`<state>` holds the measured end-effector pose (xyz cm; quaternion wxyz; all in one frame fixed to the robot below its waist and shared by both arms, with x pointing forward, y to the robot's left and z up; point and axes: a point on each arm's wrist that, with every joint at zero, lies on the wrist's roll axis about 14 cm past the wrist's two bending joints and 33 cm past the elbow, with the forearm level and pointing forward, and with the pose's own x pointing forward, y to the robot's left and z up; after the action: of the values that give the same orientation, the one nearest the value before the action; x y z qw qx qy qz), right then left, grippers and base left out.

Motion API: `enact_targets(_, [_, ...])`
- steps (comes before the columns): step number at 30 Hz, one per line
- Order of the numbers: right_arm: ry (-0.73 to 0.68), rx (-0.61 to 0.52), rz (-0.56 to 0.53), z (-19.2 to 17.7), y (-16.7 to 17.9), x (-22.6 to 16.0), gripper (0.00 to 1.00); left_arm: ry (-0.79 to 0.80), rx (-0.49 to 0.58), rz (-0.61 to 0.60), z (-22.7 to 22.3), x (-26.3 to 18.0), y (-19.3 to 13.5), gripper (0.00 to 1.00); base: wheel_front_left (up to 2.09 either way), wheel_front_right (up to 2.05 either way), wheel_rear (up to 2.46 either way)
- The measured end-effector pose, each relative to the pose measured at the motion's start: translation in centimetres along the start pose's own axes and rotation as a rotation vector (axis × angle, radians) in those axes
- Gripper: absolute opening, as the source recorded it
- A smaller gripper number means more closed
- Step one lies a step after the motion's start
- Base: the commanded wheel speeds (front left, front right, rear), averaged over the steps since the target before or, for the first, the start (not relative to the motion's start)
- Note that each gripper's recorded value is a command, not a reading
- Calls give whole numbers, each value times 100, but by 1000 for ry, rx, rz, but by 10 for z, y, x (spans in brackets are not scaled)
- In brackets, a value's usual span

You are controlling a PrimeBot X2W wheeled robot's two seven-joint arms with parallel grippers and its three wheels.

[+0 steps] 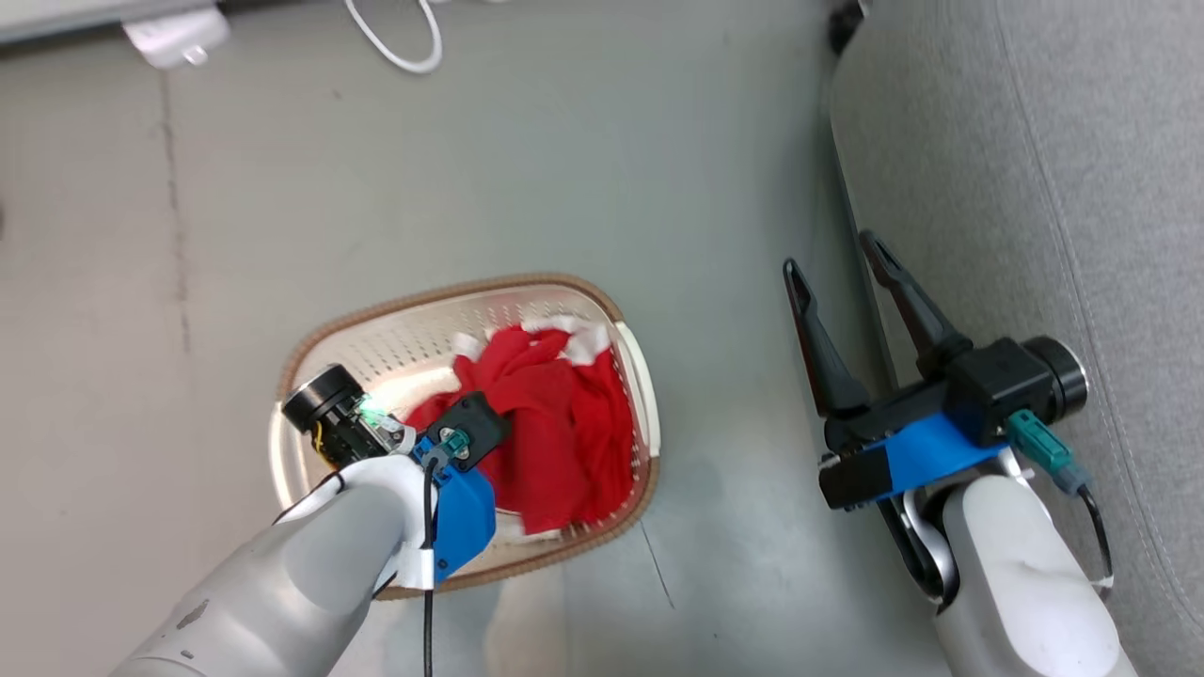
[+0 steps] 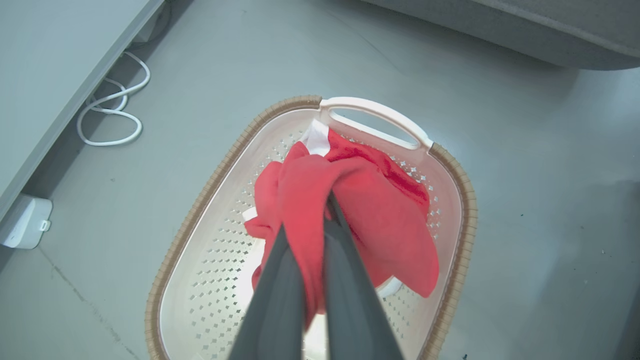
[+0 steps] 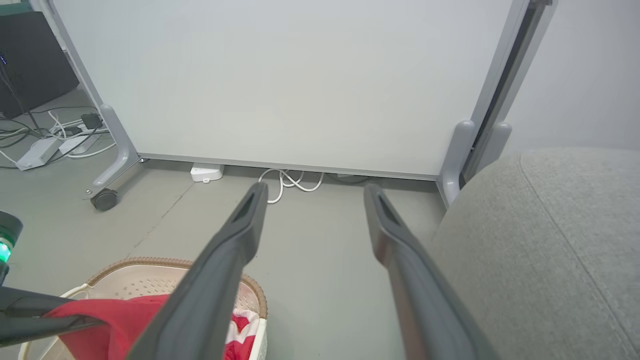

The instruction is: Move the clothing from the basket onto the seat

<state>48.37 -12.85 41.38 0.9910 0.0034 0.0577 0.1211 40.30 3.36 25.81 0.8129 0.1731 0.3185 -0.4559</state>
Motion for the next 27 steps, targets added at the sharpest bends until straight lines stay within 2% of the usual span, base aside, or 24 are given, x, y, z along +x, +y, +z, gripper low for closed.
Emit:
enact_targets(4, [-22,-3,14,13,7,-9,100,-67,-22,57,25,-19,8,0,0,0,0])
enact_targets(12, [-75,-6,39,40,22,-28,100,-303,-24,143,107,-59,14,0,0,0,0])
enact_targets(27, [-148,-19,52,73,34,-71,100,-629,38,288,213,-139,10,0,0,0,0])
